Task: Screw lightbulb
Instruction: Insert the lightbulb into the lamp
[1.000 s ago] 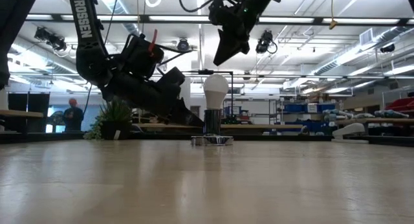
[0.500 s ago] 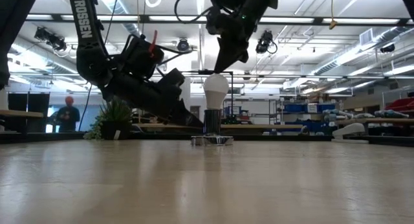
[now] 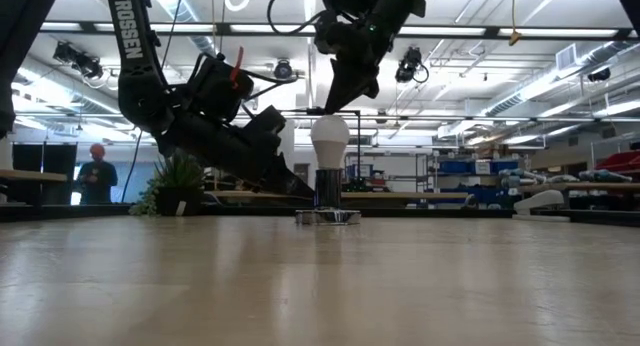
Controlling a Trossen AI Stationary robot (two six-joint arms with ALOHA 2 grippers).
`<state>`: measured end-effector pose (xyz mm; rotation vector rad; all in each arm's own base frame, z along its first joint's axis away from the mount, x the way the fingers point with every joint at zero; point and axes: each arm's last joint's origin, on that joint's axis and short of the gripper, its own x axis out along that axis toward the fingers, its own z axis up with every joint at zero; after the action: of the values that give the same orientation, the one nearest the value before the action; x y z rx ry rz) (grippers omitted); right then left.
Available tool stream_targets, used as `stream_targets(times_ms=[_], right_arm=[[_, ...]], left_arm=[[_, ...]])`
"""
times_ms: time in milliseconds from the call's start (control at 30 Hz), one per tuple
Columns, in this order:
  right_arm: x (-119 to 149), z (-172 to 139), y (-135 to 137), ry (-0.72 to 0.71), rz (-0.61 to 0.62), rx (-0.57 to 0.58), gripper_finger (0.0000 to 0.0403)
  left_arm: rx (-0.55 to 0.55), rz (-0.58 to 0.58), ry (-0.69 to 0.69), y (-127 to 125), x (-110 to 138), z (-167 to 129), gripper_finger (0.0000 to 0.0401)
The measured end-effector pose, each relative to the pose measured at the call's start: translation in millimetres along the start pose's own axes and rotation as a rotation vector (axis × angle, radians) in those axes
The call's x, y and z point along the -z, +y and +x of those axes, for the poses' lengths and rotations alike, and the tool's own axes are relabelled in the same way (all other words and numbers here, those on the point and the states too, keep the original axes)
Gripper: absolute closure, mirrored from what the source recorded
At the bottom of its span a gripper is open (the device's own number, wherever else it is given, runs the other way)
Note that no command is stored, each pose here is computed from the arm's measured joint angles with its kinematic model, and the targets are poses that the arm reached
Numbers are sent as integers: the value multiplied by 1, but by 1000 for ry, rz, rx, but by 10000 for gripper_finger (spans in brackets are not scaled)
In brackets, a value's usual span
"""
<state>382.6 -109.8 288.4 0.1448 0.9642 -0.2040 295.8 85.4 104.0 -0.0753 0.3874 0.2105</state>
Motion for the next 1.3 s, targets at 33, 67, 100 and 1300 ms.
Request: stream_targets(times_ms=[33,67,100,1300], right_arm=[[0,0,-1,-2,1,1,388],[0,0,-1,-2,2,2,388],[0,0,-2,-2,4,3,389],[-10,-3,-6,-80,7,23,286]], left_arm=[[0,0,0,0,0,0,400],[0,1,-1,0,0,0,400],[0,2,-1,0,0,0,400],[0,18,8,0,1,0,400]])
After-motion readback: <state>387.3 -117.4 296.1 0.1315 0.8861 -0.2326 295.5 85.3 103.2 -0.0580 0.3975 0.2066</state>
